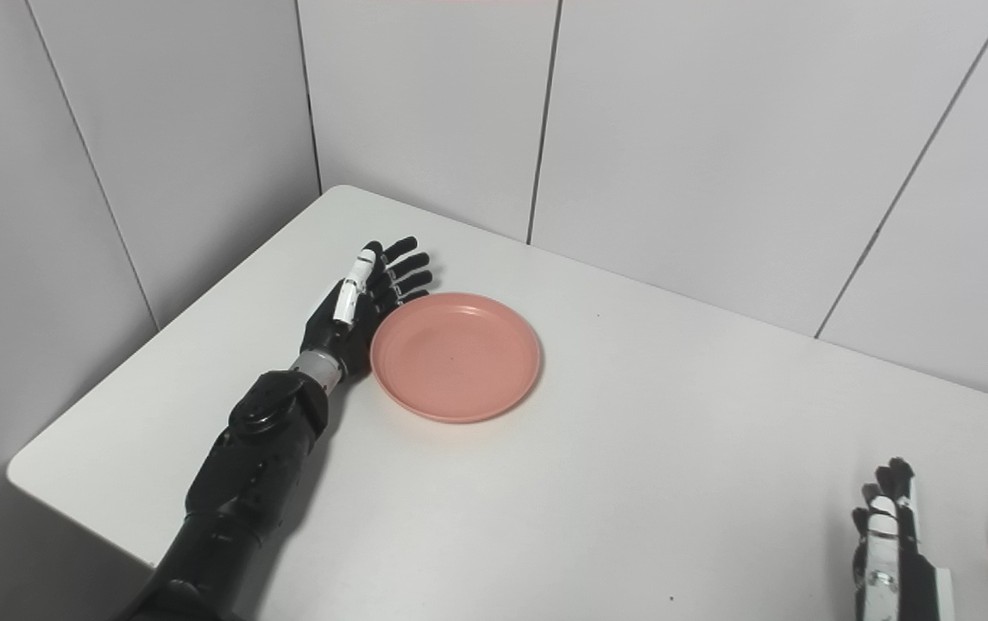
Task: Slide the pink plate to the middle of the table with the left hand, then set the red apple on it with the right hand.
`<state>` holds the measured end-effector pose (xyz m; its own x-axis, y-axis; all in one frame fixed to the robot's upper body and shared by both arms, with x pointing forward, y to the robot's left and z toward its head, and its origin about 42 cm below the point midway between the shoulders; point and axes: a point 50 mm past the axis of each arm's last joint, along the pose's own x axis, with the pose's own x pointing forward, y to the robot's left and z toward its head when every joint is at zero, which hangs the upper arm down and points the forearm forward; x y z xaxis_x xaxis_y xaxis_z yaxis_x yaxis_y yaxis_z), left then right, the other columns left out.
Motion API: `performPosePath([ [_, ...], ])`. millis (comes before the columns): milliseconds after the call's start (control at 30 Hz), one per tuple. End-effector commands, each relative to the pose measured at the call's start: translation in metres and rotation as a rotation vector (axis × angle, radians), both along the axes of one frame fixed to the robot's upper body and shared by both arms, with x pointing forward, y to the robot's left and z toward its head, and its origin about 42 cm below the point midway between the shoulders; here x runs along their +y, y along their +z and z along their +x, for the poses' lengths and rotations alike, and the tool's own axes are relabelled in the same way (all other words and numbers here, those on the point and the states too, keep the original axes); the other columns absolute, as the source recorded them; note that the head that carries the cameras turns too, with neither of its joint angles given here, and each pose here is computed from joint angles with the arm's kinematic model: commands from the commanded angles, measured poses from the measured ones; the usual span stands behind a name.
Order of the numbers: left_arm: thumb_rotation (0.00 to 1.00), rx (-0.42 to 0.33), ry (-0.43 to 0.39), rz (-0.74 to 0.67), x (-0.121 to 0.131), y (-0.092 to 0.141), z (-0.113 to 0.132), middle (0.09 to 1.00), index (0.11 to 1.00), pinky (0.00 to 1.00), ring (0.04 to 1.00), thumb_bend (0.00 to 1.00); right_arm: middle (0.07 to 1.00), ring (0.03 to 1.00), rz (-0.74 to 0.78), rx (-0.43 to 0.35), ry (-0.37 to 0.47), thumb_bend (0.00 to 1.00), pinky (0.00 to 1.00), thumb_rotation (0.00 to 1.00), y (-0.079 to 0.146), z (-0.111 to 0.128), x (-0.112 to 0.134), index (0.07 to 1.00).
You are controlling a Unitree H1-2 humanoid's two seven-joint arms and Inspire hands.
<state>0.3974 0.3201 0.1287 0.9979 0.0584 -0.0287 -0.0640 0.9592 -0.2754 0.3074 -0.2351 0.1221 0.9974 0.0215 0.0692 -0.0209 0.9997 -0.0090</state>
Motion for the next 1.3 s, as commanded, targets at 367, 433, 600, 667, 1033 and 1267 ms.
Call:
performPosePath([
  [367, 1.00, 0.052, -0.029, -0.022, -0.018, -0.010, -0.010, 0.839, 0.825, 0.82, 0.838, 0.33, 1.000, 1.000, 0.009, -0.088, 0.007, 0.01, 1.00, 1.00, 0.008, 0.009, 0.000, 1.000],
  [433, 1.00, 0.052, -0.036, -0.017, -0.020, -0.011, -0.010, 0.842, 0.827, 0.83, 0.843, 0.33, 1.000, 1.000, 0.015, -0.087, 0.006, 0.03, 1.00, 1.00, 0.007, 0.009, 0.000, 1.000],
  [600, 1.00, 0.055, -0.045, -0.019, -0.026, -0.009, -0.013, 0.845, 0.825, 0.81, 0.835, 0.33, 1.000, 1.000, 0.002, -0.087, 0.000, 0.05, 1.00, 1.00, 0.006, 0.009, 0.000, 1.000],
  [667, 1.00, 0.054, -0.051, -0.019, -0.028, -0.008, -0.014, 0.845, 0.826, 0.81, 0.835, 0.33, 1.000, 1.000, 0.004, -0.086, 0.002, 0.06, 1.00, 1.00, 0.006, 0.008, 0.000, 1.000],
  [1033, 1.00, 0.050, -0.058, -0.025, -0.044, -0.004, -0.024, 0.851, 0.831, 0.84, 0.847, 0.34, 1.000, 1.000, 0.026, -0.098, 0.005, 0.06, 1.00, 1.00, 0.004, 0.010, 0.001, 1.000],
  [1267, 1.00, 0.049, -0.031, -0.017, -0.056, 0.000, -0.031, 0.855, 0.831, 0.83, 0.849, 0.34, 0.997, 0.998, 0.004, -0.102, -0.002, 0.08, 1.00, 1.00, 0.004, 0.011, 0.002, 0.990],
])
